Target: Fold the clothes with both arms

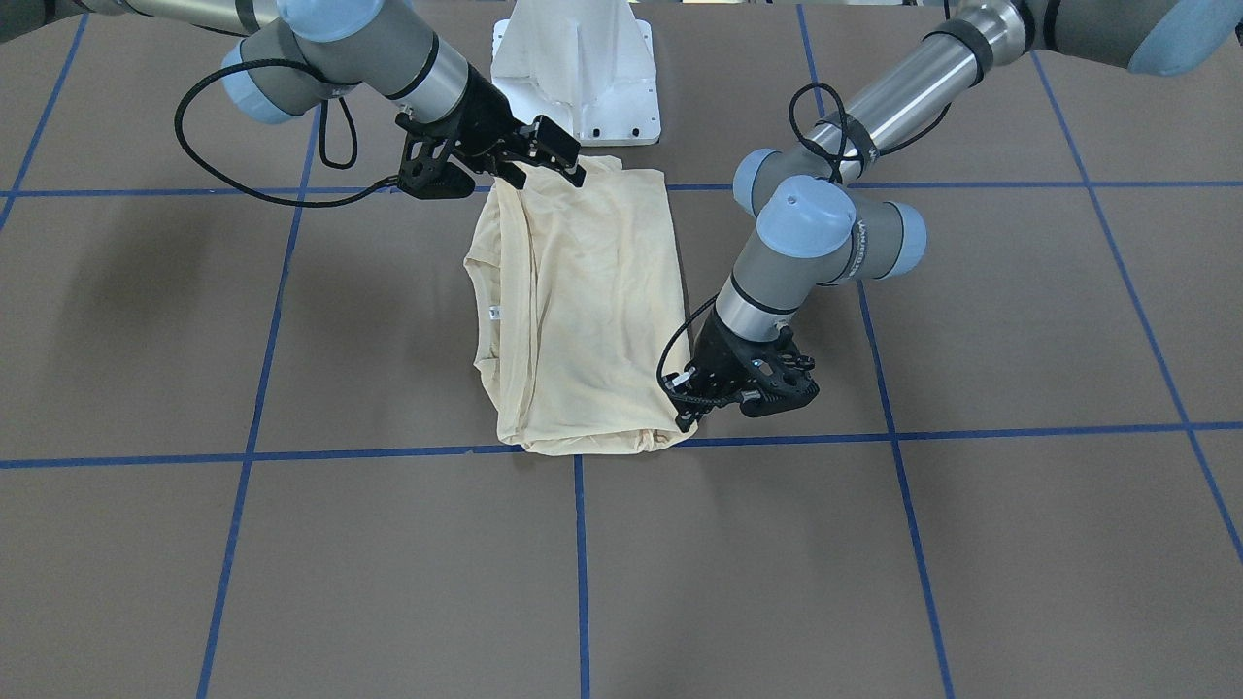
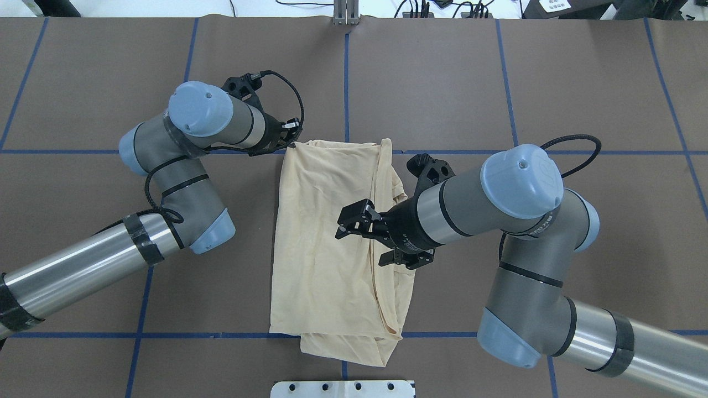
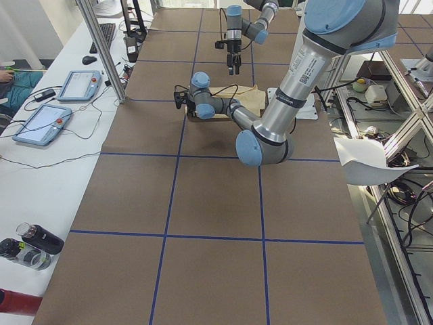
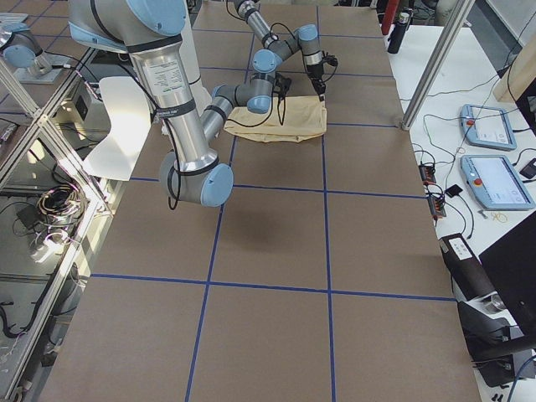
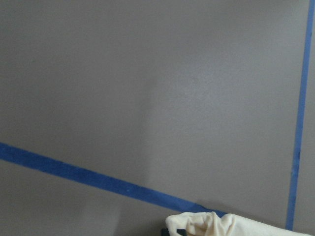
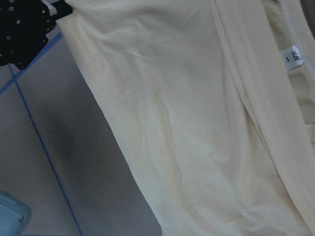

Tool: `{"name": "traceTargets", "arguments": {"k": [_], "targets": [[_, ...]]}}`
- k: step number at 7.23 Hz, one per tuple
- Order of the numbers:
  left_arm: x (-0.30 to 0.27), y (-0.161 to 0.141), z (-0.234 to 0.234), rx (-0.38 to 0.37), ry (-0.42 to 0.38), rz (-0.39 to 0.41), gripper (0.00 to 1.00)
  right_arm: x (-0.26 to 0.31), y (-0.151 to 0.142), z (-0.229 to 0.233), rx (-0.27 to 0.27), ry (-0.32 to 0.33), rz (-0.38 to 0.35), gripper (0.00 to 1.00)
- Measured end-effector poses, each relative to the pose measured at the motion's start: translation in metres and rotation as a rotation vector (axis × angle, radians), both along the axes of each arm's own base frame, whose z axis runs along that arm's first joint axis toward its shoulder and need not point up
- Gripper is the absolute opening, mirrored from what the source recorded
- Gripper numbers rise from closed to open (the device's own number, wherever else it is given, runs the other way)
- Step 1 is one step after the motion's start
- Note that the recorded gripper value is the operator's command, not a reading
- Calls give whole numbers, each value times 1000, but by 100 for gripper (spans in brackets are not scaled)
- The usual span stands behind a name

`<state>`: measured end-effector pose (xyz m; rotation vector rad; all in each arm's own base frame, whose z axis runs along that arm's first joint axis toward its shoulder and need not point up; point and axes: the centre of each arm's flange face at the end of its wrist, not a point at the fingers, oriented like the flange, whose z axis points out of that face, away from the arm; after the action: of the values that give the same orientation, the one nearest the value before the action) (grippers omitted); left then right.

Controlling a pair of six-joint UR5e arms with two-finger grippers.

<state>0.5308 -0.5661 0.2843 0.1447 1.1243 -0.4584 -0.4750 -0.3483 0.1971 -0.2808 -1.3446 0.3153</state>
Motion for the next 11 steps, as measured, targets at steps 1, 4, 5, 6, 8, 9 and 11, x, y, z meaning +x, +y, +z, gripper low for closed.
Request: {"name": "traceTargets", "arguments": {"k": [1, 4, 5, 6, 8, 9, 11], "targets": [[2, -17, -8, -1, -1, -15, 0, 2, -2, 2, -1, 2, 5, 100], [12, -43, -26, 6, 26, -40, 0, 6, -8, 7, -6, 10, 17, 100], [14, -50, -20, 2, 25, -51, 0, 8, -9, 8, -6, 11, 20, 100], [12, -59, -9, 1, 23, -69, 0, 8, -10, 8, -6, 12, 22, 100], [-3, -80, 8, -3, 16, -107, 0, 9, -11, 8, -4, 14, 30, 100], [-12, -90, 14, -7, 10, -124, 0, 9, -12, 8, -2, 15, 34, 100], [-25, -102, 22, -14, -1, -144, 100, 9, -12, 8, 1, 15, 39, 100]]}}
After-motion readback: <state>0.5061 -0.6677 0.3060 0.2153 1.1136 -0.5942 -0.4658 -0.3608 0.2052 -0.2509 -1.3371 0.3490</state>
